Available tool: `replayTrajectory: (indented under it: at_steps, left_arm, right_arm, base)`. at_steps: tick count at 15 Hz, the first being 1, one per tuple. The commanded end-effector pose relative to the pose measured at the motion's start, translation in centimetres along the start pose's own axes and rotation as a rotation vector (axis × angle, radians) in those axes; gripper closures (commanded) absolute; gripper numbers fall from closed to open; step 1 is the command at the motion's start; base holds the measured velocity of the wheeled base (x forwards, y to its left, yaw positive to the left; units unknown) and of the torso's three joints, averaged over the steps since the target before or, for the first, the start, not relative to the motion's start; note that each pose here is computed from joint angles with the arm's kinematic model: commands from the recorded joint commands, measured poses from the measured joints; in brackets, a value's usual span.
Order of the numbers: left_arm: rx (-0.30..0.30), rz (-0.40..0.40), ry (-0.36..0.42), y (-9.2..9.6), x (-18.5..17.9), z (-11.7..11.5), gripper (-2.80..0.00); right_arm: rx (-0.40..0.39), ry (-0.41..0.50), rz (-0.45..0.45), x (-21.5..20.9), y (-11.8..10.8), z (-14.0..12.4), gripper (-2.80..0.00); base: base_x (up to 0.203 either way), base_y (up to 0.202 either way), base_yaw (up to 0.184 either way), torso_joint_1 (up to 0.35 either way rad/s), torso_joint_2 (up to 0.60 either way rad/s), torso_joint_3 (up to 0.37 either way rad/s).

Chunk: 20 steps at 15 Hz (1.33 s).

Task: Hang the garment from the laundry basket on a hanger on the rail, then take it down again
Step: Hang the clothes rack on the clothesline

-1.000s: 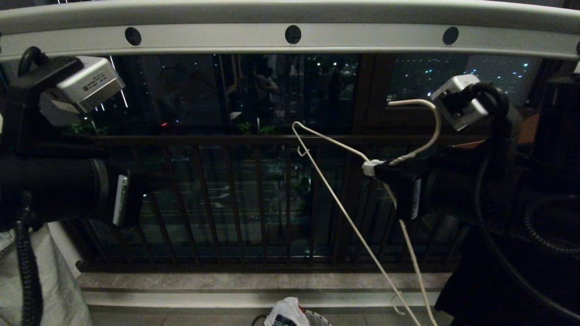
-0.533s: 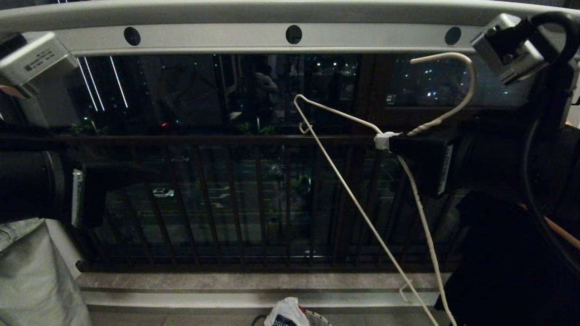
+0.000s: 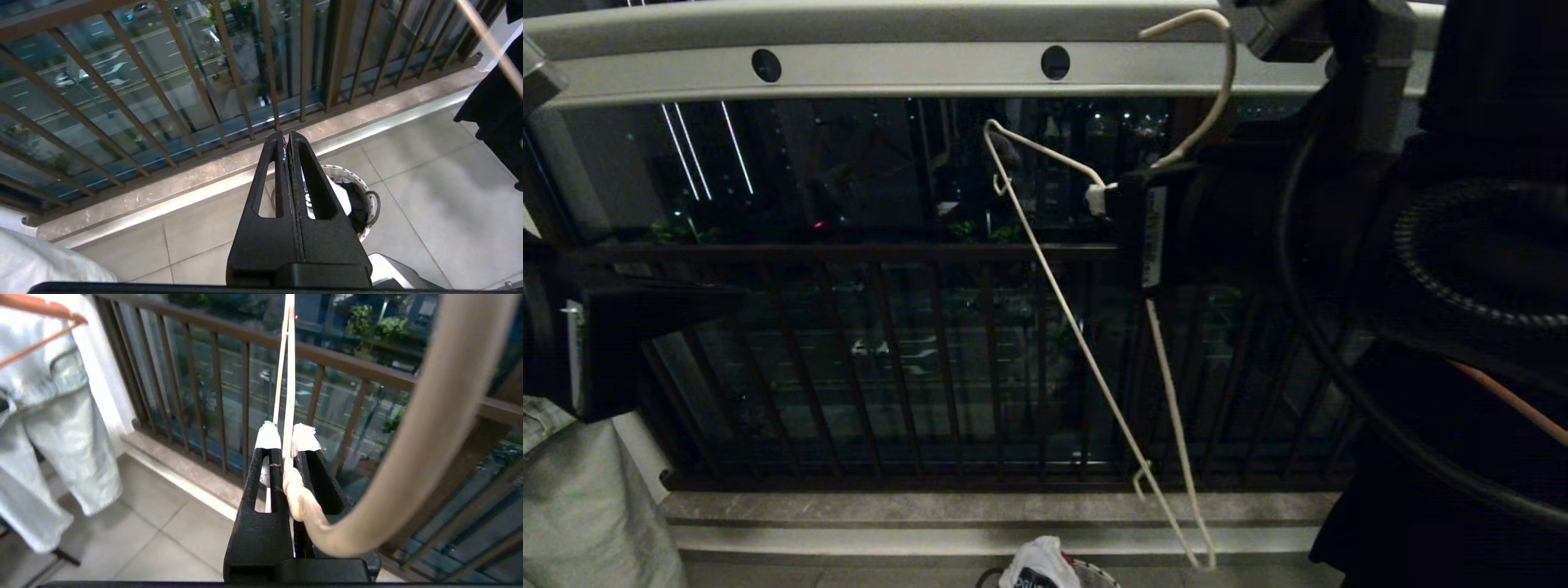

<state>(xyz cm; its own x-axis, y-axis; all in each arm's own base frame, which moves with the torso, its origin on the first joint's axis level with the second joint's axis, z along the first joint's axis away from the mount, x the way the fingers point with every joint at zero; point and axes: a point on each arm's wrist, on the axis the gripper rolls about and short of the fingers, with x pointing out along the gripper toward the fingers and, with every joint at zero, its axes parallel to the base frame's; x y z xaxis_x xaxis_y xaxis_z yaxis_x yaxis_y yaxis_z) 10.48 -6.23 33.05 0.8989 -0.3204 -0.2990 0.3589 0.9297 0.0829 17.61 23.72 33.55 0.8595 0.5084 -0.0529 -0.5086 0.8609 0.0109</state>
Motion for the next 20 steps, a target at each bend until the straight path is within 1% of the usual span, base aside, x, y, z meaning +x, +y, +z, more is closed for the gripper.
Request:
replayTrajectory:
  at_steps: [1,4,10,12,15,17,20]
  left_arm:
    - [0.000,0.002,0.002,0.0,0.0,0.0,0.00]
    - [0.000,0.002,-0.001,0.0,-0.1,0.0,0.00]
    - [-0.001,0.004,-0.009,0.1,-0.4,0.0,0.00]
    - [0.000,0.004,-0.014,0.1,-0.5,0.0,0.00]
    - [-0.002,0.004,-0.023,0.2,-0.7,0.1,0.00]
    - [0.003,0.000,-0.035,0.2,-1.2,0.0,0.00]
    - [0.012,0.000,-0.043,0.3,-1.4,0.1,0.00]
  right_arm:
    - [-0.008,0.017,0.001,2.6,1.6,-0.6,0.00]
    - [-0.014,0.025,-0.015,3.9,1.9,-1.1,0.00]
    - [-0.014,0.020,-0.079,6.2,0.5,-1.0,0.00]
    - [-0.045,0.017,-0.090,7.0,0.4,-1.0,0.00]
    - [-0.070,0.008,-0.113,8.5,0.0,-1.0,0.00]
    - [-0.087,-0.009,-0.119,8.6,-0.1,-0.4,0.00]
    - [-0.113,-0.004,-0.125,9.4,-0.1,-0.7,0.00]
  base:
    - [0.000,0.000,0.000,0.000,0.00,0.000]
    - [0.000,0.000,0.000,0.000,0.00,0.000]
    - [0.000,0.000,0.000,0.000,0.00,0.000]
    - [0.000,0.000,0.000,0.000,0.00,0.000]
    - [0.000,0.000,0.000,0.000,0.00,0.000]
    - [0.000,0.000,0.000,0.000,0.00,0.000]
    - [0.000,0.000,0.000,0.000,0.00,0.000]
